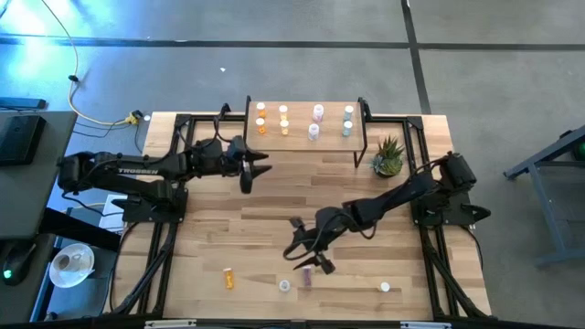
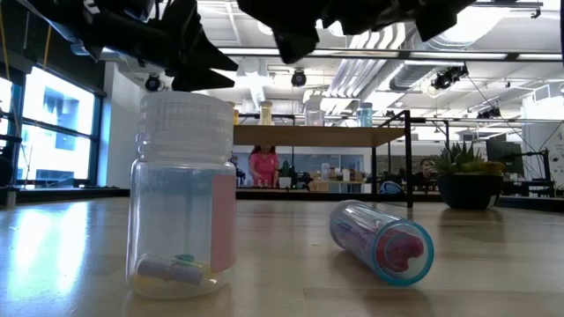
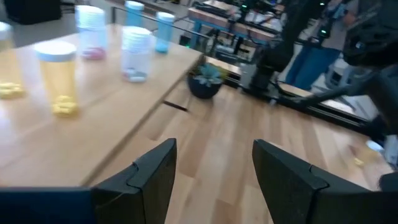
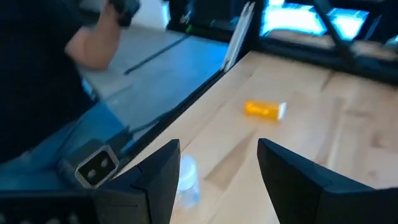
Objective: Pick and place medicine bottles onto shelf by color
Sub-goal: Put the white pill bottle on the shelf aligned with the other white pill bottles
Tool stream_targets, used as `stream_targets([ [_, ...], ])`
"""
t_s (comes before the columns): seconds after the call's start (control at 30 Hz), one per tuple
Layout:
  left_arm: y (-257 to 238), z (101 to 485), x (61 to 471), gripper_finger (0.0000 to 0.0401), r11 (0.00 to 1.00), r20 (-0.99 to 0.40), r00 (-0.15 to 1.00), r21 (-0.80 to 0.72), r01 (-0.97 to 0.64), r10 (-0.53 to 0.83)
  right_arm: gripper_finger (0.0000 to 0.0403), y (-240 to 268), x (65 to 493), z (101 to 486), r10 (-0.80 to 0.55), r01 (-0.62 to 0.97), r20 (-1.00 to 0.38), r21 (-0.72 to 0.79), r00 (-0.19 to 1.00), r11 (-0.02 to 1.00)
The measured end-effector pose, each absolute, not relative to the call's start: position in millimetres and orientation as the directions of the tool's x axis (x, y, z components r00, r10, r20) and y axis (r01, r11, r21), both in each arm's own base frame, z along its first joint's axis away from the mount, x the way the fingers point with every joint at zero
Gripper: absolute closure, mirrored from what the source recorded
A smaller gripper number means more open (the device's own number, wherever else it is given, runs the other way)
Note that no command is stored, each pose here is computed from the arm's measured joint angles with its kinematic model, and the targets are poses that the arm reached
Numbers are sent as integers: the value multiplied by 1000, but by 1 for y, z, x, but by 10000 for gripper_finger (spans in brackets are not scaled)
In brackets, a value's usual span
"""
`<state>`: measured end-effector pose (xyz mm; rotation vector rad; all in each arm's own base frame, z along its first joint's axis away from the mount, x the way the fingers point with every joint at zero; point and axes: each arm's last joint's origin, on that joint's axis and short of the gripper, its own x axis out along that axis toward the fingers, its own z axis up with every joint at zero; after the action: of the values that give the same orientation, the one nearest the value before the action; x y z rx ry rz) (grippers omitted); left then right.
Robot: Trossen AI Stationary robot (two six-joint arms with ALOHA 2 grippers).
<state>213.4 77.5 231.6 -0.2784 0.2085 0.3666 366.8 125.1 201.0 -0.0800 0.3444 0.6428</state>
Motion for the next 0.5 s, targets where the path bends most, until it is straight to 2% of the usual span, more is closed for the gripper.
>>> stream_targets([
  [0.13,68,232,217,199,892,-249,912,-239,-383,325,197,135,374,194,595,-648,-407,10,693,762],
  [0.23,61,232,218,199,891,-249,908,-227,-394,338,197,142,379,191,607,-676,-410,-33,681,736],
  [0.5,45,230,222,199,898,-261,907,-208,-388,331,197,149,392,173,618,-692,-435,-18,655,722],
])
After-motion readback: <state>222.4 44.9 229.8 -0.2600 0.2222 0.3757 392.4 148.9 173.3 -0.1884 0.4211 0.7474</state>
